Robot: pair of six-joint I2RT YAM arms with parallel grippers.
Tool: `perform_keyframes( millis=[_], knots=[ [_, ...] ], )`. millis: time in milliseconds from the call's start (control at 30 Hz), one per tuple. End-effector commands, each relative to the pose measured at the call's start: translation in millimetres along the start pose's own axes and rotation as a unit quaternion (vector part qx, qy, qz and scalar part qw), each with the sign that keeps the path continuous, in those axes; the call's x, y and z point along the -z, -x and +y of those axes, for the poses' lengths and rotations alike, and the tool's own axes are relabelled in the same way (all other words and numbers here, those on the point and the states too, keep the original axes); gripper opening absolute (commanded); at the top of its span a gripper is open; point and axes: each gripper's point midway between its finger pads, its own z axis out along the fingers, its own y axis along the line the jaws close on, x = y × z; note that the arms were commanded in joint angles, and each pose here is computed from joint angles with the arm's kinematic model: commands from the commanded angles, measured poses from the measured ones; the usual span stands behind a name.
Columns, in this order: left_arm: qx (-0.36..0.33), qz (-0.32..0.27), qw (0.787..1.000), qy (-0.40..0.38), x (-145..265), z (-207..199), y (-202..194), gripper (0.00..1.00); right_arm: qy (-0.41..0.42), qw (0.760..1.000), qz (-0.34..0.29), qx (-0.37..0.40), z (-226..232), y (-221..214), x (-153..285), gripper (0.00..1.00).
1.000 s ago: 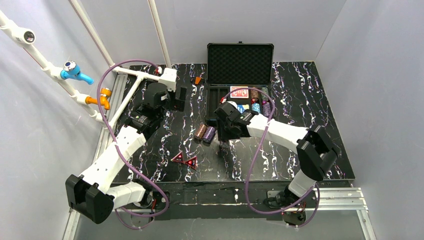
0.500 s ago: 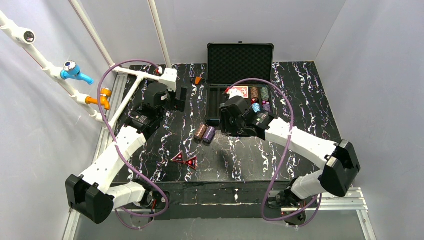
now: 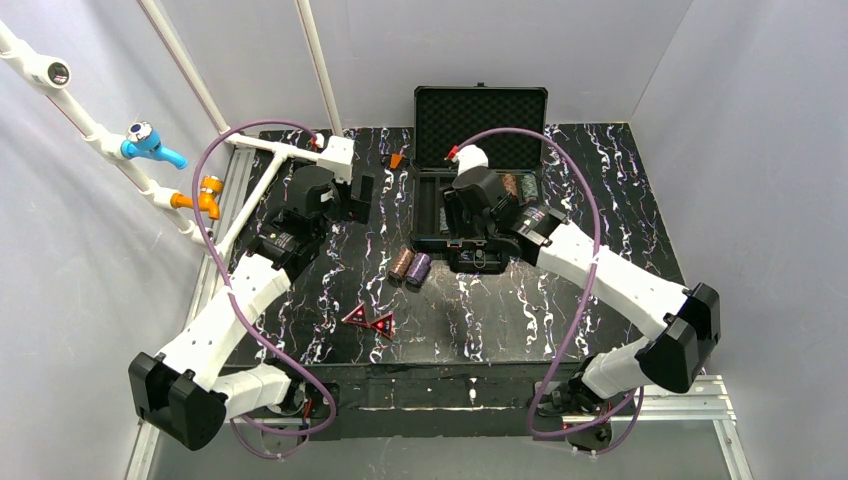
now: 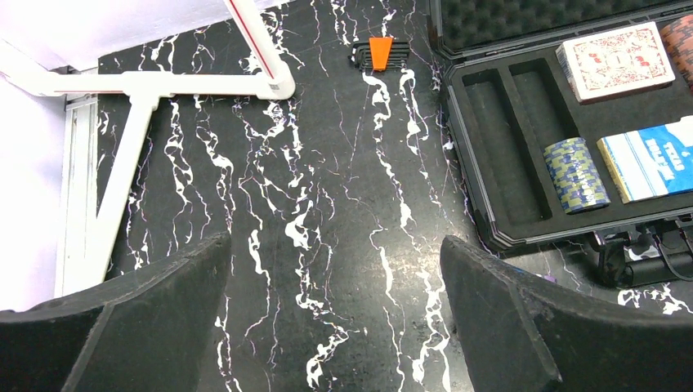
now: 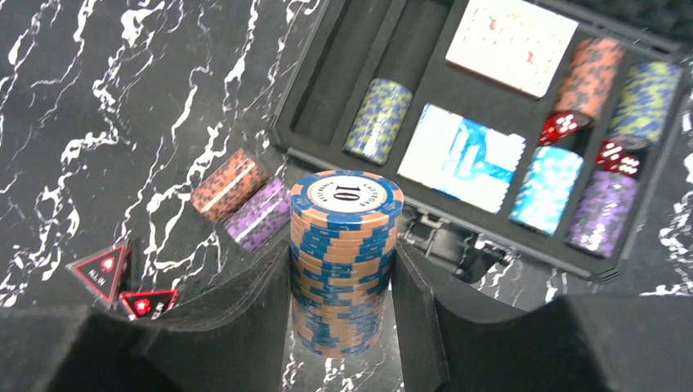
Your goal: Pack up texas hold em set
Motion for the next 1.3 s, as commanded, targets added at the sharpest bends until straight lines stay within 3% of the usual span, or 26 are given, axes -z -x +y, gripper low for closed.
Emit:
perform_keyframes(
  millis=[0, 300, 600, 1267],
  knots=[
    [-0.005, -0.017, 1.000, 0.011, 10, 6, 7, 0.99, -0.029, 0.996, -0.081, 0.011, -15, 59, 8, 0.01],
    [-0.006, -0.021, 1.000, 0.011, 12, 6, 10, 0.99, -0.023, 0.993, -0.113, 0.009, -34, 104, -9, 0.01],
    [-0.008, -0.018, 1.000, 0.005, 9, 4, 10, 1.00, 0.027, 0.996, -0.084, -0.013, -42, 124, -56, 0.01],
    [-0.008, -0.017, 1.000, -0.003, 8, 0, 11, 0.99, 0.049, 0.998, -0.006, -0.038, -62, 129, -144, 0.01]
  ],
)
